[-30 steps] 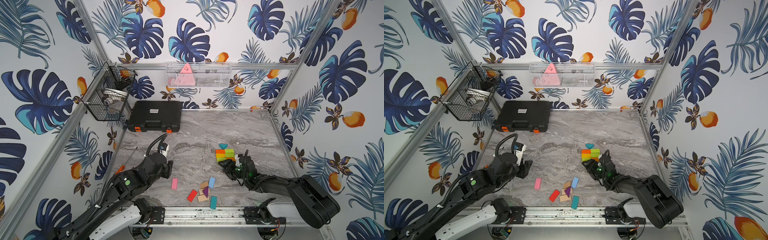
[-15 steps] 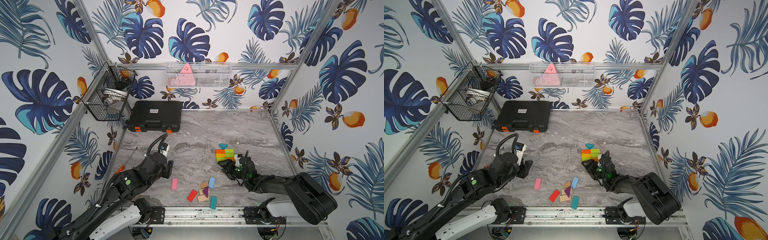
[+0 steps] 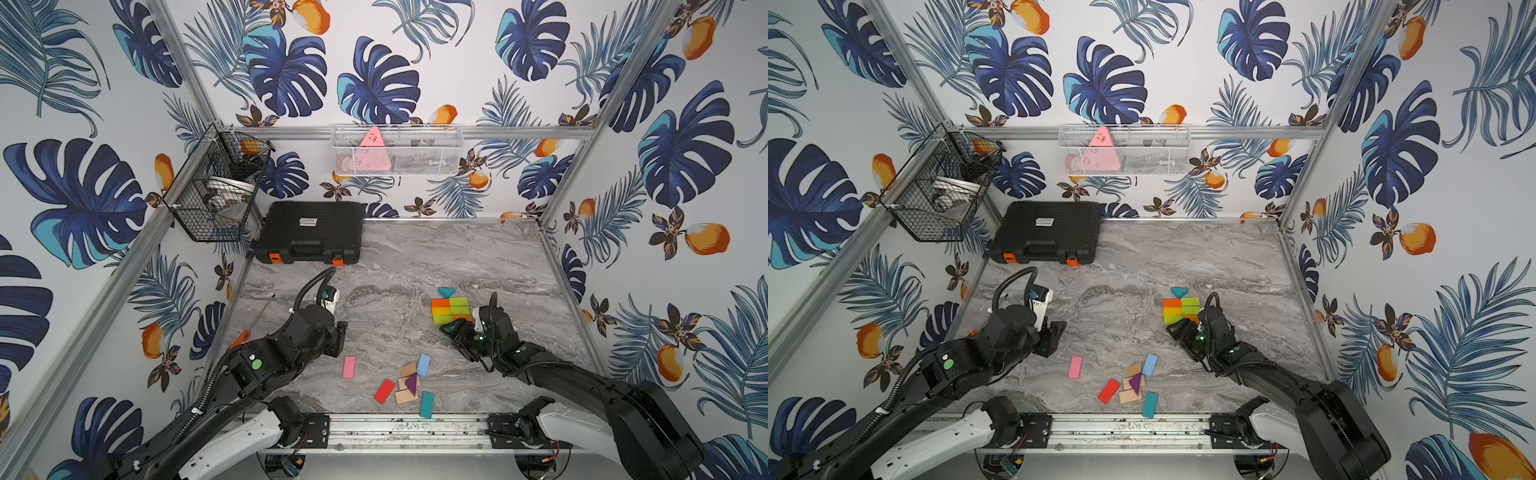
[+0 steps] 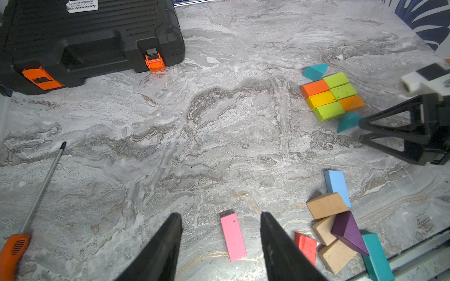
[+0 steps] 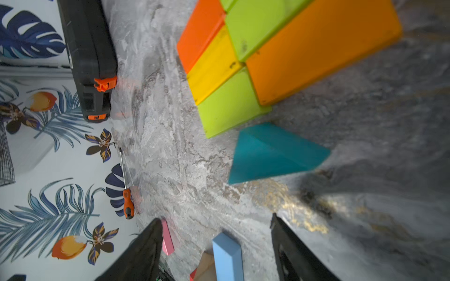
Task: Assemble a piece of candy with building blocks
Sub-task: Assemble the building block at the center of the board, then pick up the building block from the center of the board.
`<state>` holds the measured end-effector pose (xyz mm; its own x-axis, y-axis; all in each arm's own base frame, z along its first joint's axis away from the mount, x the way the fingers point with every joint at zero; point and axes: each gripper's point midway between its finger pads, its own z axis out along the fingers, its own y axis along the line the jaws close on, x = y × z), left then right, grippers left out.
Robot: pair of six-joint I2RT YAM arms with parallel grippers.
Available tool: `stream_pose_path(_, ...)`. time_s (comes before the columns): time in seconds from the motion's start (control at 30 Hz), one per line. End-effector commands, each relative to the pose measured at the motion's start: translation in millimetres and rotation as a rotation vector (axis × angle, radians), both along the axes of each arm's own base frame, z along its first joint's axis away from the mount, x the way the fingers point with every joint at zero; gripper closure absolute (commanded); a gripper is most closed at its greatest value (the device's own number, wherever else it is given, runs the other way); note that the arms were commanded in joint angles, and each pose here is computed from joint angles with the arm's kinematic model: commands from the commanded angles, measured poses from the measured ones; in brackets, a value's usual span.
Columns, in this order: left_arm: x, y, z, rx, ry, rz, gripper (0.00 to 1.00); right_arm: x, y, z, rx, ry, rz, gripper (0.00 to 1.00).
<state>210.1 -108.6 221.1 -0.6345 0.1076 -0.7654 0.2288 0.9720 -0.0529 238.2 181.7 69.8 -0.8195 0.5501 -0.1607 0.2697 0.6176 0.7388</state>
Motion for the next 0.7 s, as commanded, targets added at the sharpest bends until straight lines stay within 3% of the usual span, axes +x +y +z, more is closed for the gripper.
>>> stream_pose_path(0.0,2,-3,2,-0.009,-0.012,-0.016,0.43,-40,-24,-25,-0.175,0.139,0.059,0.31)
stream_pose_path(0.17,2,-6,-1,-0.001,0.002,-0.022,0.43,-74,-6,-26,-0.266,0.211,0.229,0.32)
stream_pose_path(0.27,3,-6,-1,-0.001,0.002,-0.023,0.43,-89,10,-21,-0.364,0.18,0.322,0.31)
stream_pose_path(0.67,2,-7,-1,-0.003,0.004,-0.029,0.42,-124,50,-28,-0.482,0.163,0.456,0.32)
